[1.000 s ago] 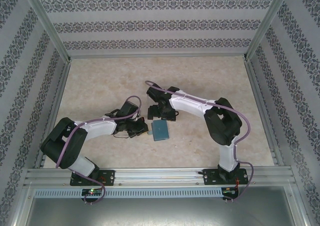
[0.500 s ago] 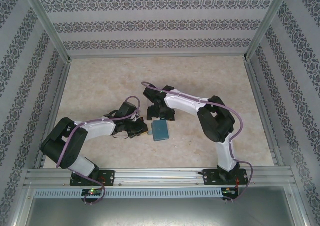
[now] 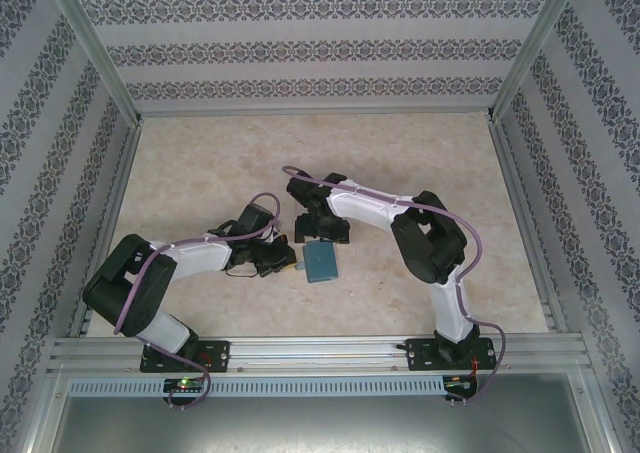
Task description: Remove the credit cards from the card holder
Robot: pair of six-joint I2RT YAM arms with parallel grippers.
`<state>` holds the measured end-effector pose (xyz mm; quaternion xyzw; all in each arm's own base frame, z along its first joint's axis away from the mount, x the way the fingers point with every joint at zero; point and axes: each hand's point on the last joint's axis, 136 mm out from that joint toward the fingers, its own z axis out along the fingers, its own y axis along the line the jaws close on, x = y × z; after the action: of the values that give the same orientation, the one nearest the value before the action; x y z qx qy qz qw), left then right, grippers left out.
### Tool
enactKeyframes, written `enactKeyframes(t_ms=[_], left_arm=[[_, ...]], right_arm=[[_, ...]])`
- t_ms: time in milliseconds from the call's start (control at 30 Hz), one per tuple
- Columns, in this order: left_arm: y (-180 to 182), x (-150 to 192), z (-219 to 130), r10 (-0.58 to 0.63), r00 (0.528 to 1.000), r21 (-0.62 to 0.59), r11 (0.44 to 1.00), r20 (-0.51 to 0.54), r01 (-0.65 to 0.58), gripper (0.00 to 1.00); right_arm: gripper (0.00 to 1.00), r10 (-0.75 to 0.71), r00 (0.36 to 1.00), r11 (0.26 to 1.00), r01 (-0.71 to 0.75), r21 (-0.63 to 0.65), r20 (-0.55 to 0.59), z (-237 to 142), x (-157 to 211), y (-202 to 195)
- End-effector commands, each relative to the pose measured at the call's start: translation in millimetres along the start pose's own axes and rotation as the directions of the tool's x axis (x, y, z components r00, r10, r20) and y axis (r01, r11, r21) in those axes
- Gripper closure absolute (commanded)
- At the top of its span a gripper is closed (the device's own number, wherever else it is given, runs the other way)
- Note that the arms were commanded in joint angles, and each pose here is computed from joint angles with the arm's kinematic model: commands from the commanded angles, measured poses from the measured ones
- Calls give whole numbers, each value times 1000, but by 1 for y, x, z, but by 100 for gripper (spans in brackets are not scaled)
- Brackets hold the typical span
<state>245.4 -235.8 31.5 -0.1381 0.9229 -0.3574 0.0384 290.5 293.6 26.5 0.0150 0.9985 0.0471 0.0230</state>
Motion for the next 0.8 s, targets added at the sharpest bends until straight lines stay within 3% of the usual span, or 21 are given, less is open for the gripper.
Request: enactKeyframes(t_ms=[0, 767], left_arm=[[12, 3, 3, -26, 1000, -26, 999, -14, 26, 99], [11, 1, 2, -23, 1000, -40, 999, -15, 23, 99]], right_arm=[[14, -18, 1000, 999, 19, 50, -22, 8, 7, -7], [17, -19, 999, 998, 18, 52, 32, -18, 6, -16]])
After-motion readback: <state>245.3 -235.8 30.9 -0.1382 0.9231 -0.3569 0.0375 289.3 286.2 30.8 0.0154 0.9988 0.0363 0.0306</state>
